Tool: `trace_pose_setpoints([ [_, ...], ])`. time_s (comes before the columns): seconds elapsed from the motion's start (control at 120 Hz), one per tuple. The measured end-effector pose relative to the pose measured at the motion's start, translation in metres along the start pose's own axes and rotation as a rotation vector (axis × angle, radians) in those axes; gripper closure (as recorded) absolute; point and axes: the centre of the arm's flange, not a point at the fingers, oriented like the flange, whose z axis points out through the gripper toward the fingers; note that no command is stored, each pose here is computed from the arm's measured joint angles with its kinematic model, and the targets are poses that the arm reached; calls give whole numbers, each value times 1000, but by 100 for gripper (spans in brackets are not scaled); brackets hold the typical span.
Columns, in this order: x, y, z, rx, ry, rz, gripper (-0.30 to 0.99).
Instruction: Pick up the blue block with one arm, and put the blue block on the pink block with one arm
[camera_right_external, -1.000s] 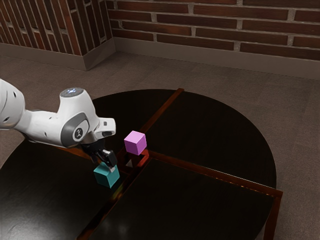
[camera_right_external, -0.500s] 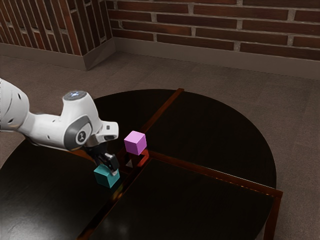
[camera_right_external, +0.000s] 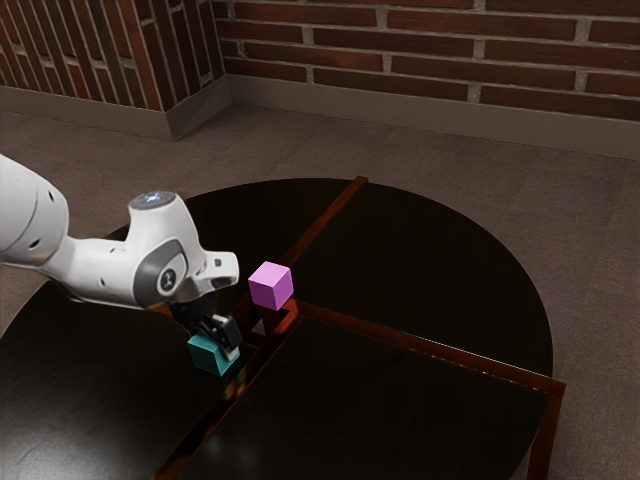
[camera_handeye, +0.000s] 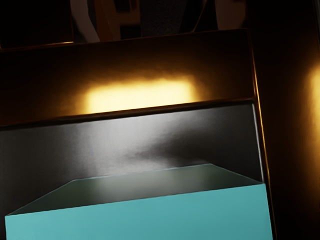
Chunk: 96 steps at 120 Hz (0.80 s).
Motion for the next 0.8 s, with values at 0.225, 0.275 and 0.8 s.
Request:
trace_pose_setpoints([
  [0.225, 1, -1, -1, 1, 2, -18, 3],
  [0.275, 1, -1, -1, 1, 2, -21, 6],
  [0.8, 5, -1, -13, 6, 29, -56, 32],
])
